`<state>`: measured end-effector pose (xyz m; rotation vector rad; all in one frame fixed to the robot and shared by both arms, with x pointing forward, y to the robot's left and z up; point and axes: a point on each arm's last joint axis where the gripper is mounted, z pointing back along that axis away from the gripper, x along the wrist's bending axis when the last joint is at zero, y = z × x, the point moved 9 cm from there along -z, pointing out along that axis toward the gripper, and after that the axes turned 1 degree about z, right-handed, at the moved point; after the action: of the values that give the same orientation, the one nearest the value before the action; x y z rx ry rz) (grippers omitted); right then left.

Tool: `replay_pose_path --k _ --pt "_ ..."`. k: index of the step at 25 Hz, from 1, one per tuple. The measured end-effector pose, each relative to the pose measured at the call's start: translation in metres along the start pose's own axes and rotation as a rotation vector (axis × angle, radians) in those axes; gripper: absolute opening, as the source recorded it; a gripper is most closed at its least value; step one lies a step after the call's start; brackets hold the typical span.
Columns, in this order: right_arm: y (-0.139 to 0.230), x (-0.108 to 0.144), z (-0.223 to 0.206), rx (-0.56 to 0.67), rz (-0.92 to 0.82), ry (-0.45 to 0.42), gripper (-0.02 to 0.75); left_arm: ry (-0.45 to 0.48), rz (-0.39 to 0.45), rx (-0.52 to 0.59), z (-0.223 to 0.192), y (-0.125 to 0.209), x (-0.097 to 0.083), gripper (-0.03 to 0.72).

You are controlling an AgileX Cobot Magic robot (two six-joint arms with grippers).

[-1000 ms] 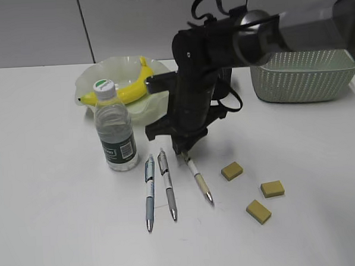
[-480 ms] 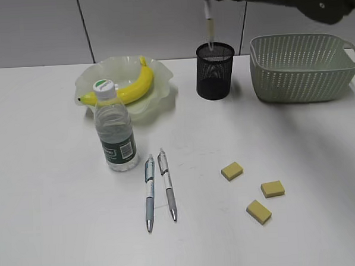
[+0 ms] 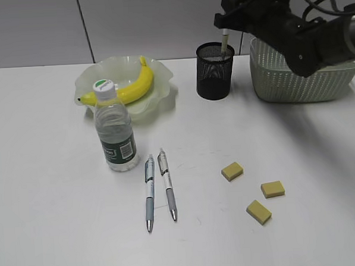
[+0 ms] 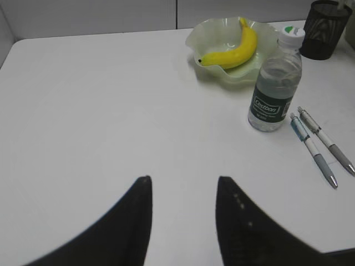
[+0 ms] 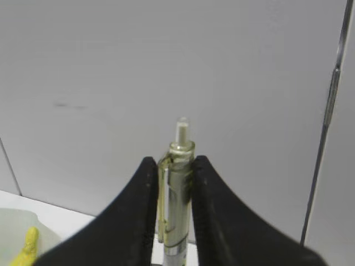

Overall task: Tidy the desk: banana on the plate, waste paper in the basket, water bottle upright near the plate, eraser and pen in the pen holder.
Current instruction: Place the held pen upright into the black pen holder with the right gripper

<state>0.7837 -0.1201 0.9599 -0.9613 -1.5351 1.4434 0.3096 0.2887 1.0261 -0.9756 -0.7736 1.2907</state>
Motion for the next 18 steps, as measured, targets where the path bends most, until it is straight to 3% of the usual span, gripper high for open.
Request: replay_pose_path --k 3,7,9,14,18 --pt "0.016 -0.001 -0.001 0.017 -0.001 0.003 0.195 0.001 0.000 0.000 0.000 0.000 0.000 0.289" --pt "0.027 -0.002 -0.002 0.046 0.000 0.004 0.407 0.001 0.000 0.000 0.000 0.000 0.000 0.289" --pt "0.020 -0.001 0.000 0.063 -0.001 0.007 0.455 0.001 0.000 0.000 0.000 0.000 0.000 0.289" --pt "-0.029 -0.008 0.036 0.353 0.029 0.090 0.460 0.001 0.000 0.000 0.000 0.000 0.000 0.289" --pt "-0.065 -0.017 0.116 0.627 0.081 0.195 0.414 0.004 0.002 0.000 0.000 0.000 -0.001 0.289"
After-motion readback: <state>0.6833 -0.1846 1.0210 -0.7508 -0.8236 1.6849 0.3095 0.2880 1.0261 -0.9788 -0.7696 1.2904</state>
